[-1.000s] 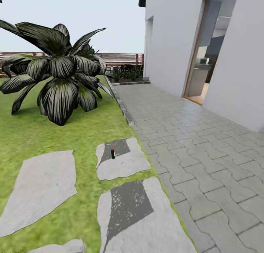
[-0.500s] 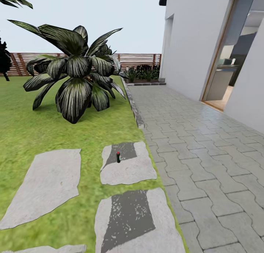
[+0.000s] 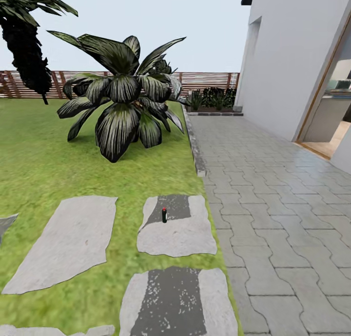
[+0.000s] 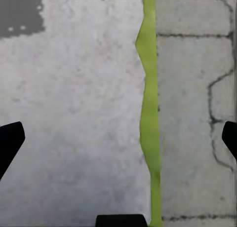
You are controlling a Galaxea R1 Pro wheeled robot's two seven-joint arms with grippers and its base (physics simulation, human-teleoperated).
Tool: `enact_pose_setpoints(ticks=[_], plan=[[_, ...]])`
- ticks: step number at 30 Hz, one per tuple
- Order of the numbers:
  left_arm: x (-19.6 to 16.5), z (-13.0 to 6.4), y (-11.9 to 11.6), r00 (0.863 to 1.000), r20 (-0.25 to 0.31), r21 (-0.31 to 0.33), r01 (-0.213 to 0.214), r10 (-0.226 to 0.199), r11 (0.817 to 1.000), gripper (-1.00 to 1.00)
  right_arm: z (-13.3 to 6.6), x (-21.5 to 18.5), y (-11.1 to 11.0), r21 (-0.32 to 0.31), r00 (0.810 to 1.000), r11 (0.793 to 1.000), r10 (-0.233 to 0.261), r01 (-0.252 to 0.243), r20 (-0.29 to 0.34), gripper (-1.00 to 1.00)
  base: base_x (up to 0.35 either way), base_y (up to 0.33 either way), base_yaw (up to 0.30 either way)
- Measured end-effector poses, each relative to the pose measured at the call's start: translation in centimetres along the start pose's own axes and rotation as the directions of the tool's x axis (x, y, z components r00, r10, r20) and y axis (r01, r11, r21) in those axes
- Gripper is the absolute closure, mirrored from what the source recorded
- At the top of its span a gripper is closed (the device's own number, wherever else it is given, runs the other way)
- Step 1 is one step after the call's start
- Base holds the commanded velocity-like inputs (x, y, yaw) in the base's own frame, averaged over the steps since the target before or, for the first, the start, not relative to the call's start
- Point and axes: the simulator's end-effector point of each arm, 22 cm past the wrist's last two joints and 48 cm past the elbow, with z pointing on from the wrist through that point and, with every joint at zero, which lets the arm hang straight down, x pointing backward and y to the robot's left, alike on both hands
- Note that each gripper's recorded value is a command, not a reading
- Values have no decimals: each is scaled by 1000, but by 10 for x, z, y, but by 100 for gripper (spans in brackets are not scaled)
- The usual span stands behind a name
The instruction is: In the garden, pick up the pesticide atomizer on the floor and spray pesticide onto both trees until each tree trunk is fully covered.
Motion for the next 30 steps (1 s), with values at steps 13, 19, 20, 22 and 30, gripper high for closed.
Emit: enact_pose_setpoints(ticks=[13, 19, 20, 22, 30], plan=[[-2, 0, 2, 1000, 4, -3, 0, 0, 1000, -100, 0, -2, -1, 2, 1000, 1000, 1, -1, 4, -100, 287, -154, 22], [-3, 0, 4, 1000, 5, -6, 2, -2, 1000, -100, 0, -2, -6, 11, 1000, 1000, 2, -2, 5, -100, 337, 16, 0], [-3, 0, 5, 1000, 6, -8, 2, -2, 1000, -100, 0, -3, -8, 13, 1000, 1000, 2, -2, 7, -100, 339, 83, 0], [-4, 0, 8, 1000, 7, -11, 2, -2, 1000, -100, 1, -6, -9, 15, 1000, 1000, 2, -2, 13, -100, 339, 69, 0], [-9, 1, 6, 1000, 14, -10, -14, 14, 1000, -100, 5, -60, -11, 18, 992, 1000, 6, -9, 126, -100, 162, 13, 0]])
